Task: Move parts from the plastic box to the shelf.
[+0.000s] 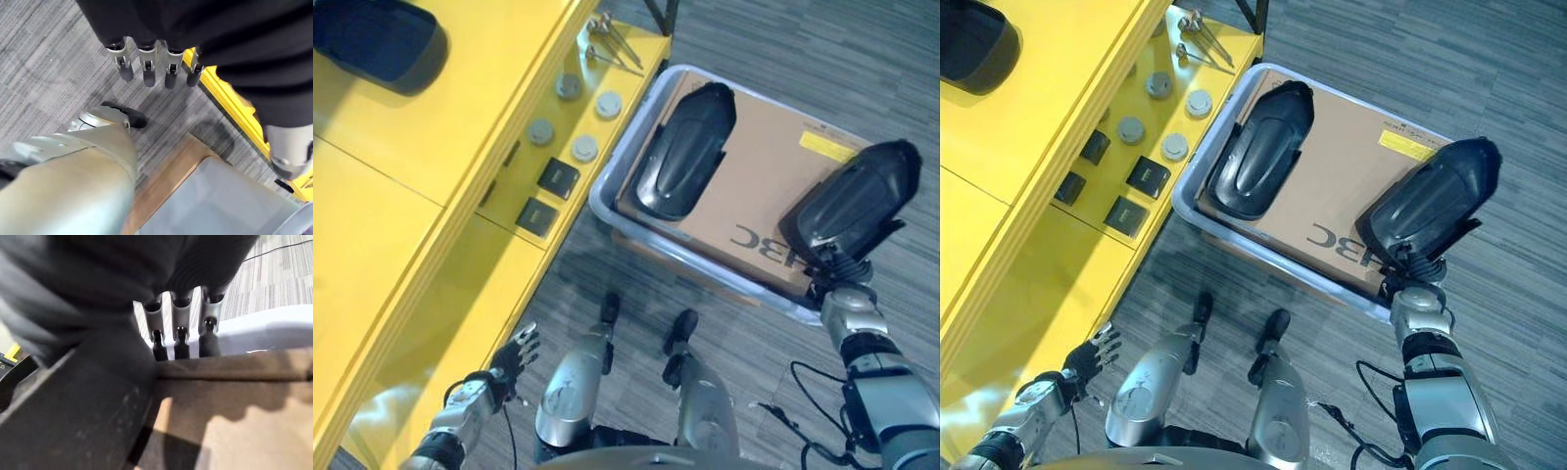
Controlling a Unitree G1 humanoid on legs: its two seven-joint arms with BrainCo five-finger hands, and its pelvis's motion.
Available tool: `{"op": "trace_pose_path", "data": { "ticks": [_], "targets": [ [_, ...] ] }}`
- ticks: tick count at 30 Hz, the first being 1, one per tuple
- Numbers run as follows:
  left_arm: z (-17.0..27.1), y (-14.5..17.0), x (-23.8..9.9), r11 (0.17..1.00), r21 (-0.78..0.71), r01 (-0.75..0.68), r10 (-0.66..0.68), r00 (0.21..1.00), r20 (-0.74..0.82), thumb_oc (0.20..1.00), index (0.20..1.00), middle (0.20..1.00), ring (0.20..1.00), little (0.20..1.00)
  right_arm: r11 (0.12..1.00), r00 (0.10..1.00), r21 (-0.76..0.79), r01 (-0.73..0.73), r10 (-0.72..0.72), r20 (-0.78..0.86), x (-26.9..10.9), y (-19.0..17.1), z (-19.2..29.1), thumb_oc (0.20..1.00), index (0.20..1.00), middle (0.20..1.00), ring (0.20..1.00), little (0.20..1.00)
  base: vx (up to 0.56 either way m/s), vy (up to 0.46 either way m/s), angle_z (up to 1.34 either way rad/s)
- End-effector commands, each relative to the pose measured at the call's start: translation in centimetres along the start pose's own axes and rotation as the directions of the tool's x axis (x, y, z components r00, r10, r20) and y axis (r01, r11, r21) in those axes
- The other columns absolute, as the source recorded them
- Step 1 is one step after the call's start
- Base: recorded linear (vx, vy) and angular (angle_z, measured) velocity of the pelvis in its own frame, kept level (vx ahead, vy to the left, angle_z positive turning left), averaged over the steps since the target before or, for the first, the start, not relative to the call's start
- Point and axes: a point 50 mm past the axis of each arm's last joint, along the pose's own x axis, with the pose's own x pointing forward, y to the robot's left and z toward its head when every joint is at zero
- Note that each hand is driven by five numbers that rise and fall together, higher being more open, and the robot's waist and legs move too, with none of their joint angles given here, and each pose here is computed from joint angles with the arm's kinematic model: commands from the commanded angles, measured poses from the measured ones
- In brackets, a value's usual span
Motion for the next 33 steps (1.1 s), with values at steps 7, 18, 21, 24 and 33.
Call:
{"op": "trace_pose_path", "data": {
  "ticks": [7,18,21,24,33],
  "targets": [
    [1.1,0.6,-0.9,1.0,-0.004,0.022,-0.022,0.999,0.033,1.0,1.0,1.0,1.0,1.0,0.986,0.983,-0.014,-0.165,0.166,0.082,-1.5,2.8,-0.5,0.2,0.2,0.2,0.2,0.2,-0.02,-0.046,-0.01],
    [4.4,-4.5,-0.5,0.967,0.02,0.256,-0.256,0.957,0.135,1.0,1.0,1.0,1.0,1.0,0.932,0.921,-0.103,-0.349,0.361,0.144,-5.9,4.9,-3.0,0.2,0.2,0.2,0.2,0.2,0.08,0.028,-0.08],
    [5.0,-6.5,-0.1,0.946,0.01,0.324,-0.322,0.938,0.125,1.0,1.0,1.0,1.0,1.0,0.913,0.902,-0.129,-0.388,0.405,0.149,-6.9,5.5,-3.5,0.2,0.2,0.2,0.2,0.2,0.11,0.061,-0.15],
    [5.4,-8.1,0.5,0.931,0.013,0.365,-0.364,0.926,0.103,1.0,1.0,1.0,1.0,1.0,0.898,0.884,-0.136,-0.418,0.437,0.165,-7.7,6.2,-3.5,0.2,0.2,0.2,0.2,0.2,0.06,0.054,-0.1],
    [6.4,-13.1,2.8,0.922,-0.046,0.384,-0.381,0.923,0.062,1.0,1.0,1.0,1.0,1.0,0.844,0.81,-0.152,-0.513,0.536,0.24,-9.6,8.8,-2.0,0.2,0.2,0.2,0.2,0.2,0.03,0.033,-0.13]
  ]
}}
